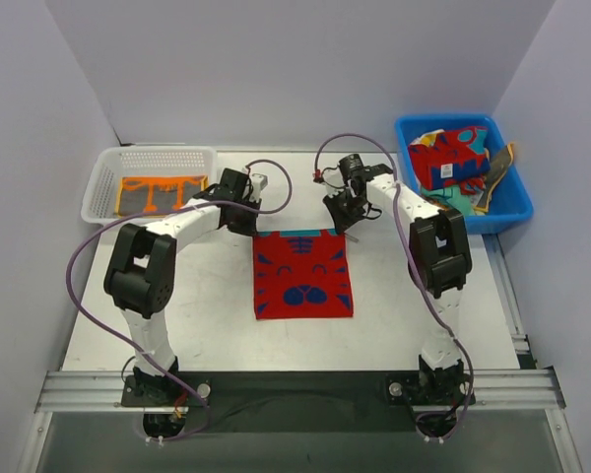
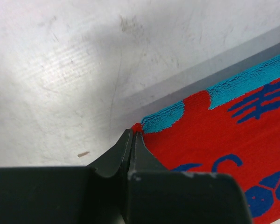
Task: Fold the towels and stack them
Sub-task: Fold the towel
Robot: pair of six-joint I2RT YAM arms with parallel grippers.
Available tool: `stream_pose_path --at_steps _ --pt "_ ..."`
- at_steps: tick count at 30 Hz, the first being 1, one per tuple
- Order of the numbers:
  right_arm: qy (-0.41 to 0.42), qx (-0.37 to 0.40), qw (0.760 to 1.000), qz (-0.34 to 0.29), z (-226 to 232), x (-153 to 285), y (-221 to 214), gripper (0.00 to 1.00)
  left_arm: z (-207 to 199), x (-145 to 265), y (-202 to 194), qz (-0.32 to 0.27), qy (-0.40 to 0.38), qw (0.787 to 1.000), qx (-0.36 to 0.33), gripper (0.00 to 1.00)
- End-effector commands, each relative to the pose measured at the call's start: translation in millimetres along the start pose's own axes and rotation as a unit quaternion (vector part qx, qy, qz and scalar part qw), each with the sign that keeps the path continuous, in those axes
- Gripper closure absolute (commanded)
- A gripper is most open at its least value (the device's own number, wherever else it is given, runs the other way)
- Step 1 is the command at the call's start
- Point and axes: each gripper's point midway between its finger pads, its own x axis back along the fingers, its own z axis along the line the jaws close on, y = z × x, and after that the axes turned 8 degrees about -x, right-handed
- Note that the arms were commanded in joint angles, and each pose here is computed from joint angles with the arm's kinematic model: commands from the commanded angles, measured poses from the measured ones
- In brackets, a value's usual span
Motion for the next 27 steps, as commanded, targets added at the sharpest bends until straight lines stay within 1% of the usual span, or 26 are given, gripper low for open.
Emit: stream_pose_path --at_steps 1,5,7,9,10,11,15,17,21,23,25,26,27 --pt "-0.055 -0.010 0.997 -0.047 -17.9 37.9 23.0 1.00 14.3 15.9 45.0 -0.064 0.019 0.997 -0.032 1.00" --pt "-0.071 -0.014 0.996 -0.057 -21.1 46.2 24.2 1.00 15.5 30.3 61.3 -0.098 0.027 0.994 -0.038 1.00" --pt "-0.074 -0.016 0.995 -0.071 -19.0 55.3 25.6 1.00 14.7 33.3 56.8 -0.107 0.028 0.993 -0.033 1.00" --pt "-0.078 -0.018 0.994 -0.076 -15.3 62.3 18.9 1.00 12.7 46.8 59.9 -0.125 0.029 0.991 -0.031 1.00" --pt "-0.080 -0.019 0.993 -0.082 -14.2 65.0 18.2 1.00 11.7 46.9 52.7 -0.124 0.027 0.991 -0.029 1.00" --pt "-0.083 -0.020 0.993 -0.086 -12.7 68.1 17.0 1.00 9.5 56.5 55.4 -0.137 0.026 0.990 -0.030 1.00" --pt "-0.083 -0.021 0.991 -0.100 -2.1 81.1 5.9 1.00 1.3 71.8 49.5 -0.157 0.012 0.987 -0.040 1.00" --pt "-0.081 -0.022 0.992 -0.095 3.0 78.7 -3.9 1.00 -3.1 79.3 45.6 -0.166 0.003 0.985 -0.046 1.00" --pt "-0.076 -0.026 0.992 -0.096 15.3 84.7 -18.6 1.00 -15.5 88.6 30.1 -0.164 -0.021 0.985 -0.050 1.00" --pt "-0.072 -0.032 0.993 -0.088 21.4 81.1 -30.7 1.00 -22.1 93.0 16.6 -0.156 -0.027 0.986 -0.043 1.00" --pt "-0.071 -0.041 0.992 -0.094 26.8 85.1 -35.7 1.00 -29.8 95.9 5.1 -0.148 -0.038 0.988 -0.031 1.00" --pt "-0.070 -0.047 0.993 -0.083 27.9 80.3 -47.1 1.00 -35.3 101.3 1.7 -0.152 -0.041 0.987 -0.030 1.00" --pt "-0.071 -0.047 0.992 -0.089 30.6 83.9 -48.6 1.00 -38.8 98.9 -10.6 -0.141 -0.044 0.989 -0.019 1.00"
